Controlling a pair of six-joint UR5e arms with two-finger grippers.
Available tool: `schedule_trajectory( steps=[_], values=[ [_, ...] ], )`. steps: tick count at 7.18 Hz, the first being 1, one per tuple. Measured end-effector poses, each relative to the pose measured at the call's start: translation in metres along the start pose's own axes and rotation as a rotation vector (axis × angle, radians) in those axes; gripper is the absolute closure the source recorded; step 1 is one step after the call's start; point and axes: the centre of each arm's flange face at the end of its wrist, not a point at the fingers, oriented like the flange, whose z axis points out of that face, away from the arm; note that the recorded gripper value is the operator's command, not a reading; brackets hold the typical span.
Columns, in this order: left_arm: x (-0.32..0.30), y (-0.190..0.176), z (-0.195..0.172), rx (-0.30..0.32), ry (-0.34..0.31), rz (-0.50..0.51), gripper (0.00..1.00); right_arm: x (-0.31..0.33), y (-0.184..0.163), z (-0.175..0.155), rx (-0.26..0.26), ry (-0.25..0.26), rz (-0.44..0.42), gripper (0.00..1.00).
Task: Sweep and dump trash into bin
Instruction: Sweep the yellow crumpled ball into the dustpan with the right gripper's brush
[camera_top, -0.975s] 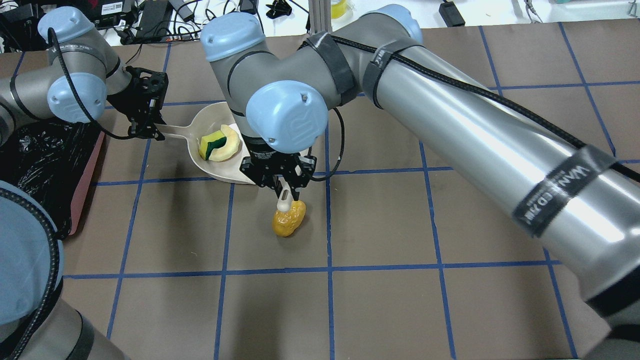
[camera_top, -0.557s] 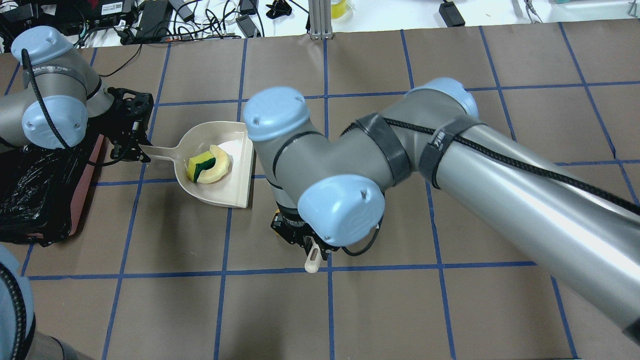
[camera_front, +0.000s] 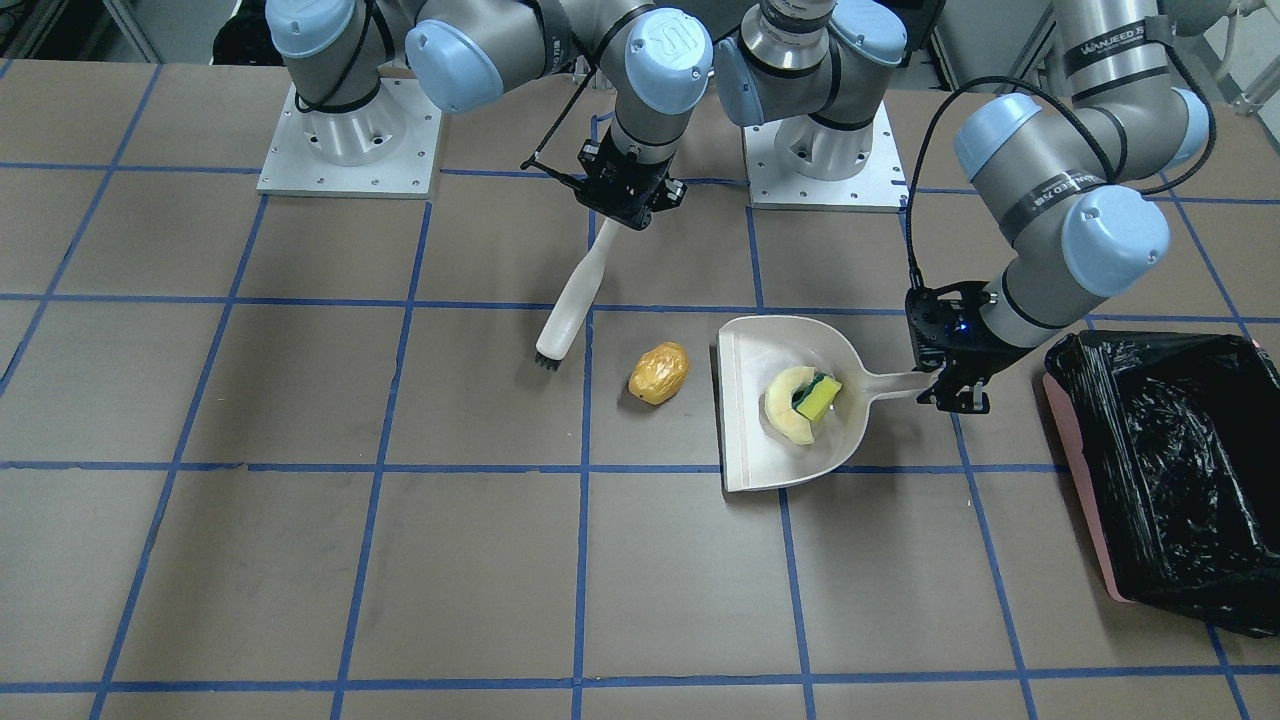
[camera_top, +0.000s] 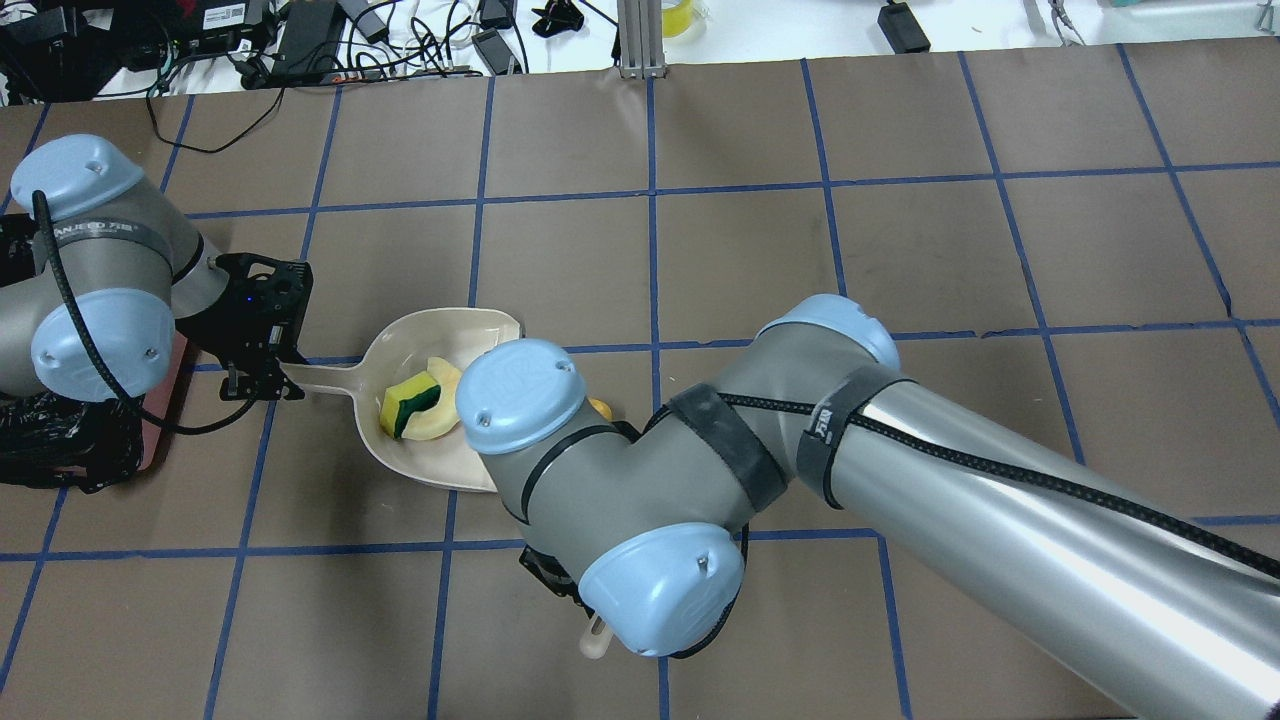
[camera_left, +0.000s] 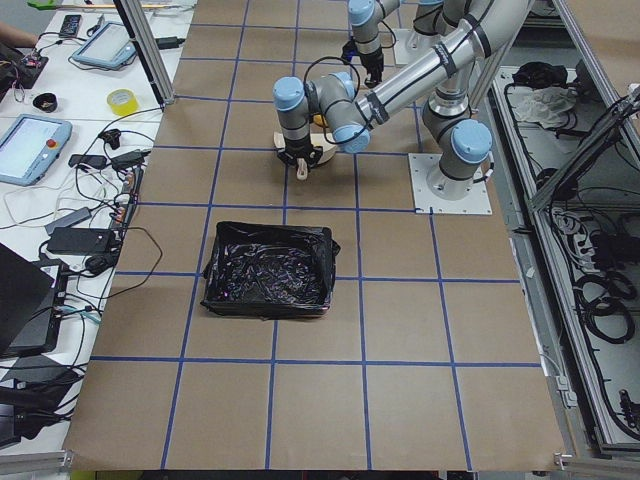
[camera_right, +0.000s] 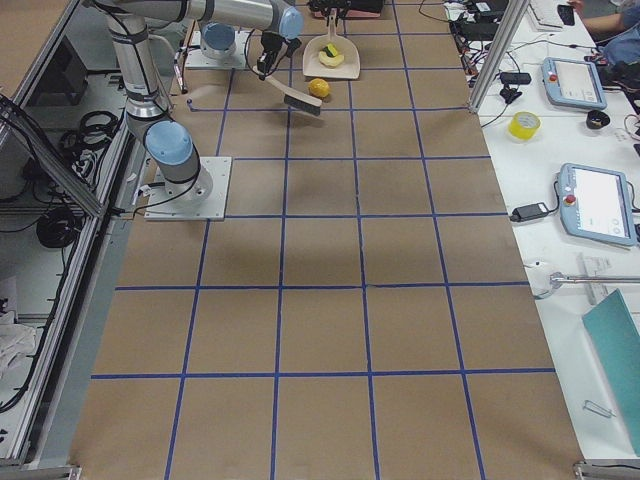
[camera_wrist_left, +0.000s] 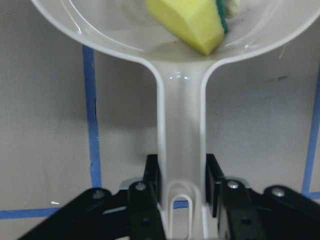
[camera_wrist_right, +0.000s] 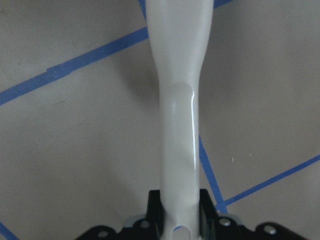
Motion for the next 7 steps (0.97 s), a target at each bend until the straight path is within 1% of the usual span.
schedule_trajectory(
  steps=[1,3,5,7],
  values=[
    [0.005,-0.002,0.003,-0.001,-0.003,-0.002,1.00,-0.009,0.007,0.011,-0.004,0.003,0.028,1.00],
    [0.007,-0.006,0.005,-0.002,-0.004,-0.009,1.00,-0.029,0.007,0.029,-0.010,-0.014,0.064,1.00],
    [0.007,-0.007,0.006,-0.002,-0.003,-0.013,1.00,-0.048,0.000,0.026,0.008,-0.038,0.056,1.00],
    [0.007,-0.007,0.006,-0.002,-0.002,-0.014,1.00,-0.082,-0.015,0.033,0.028,-0.070,0.015,1.00]
  ],
)
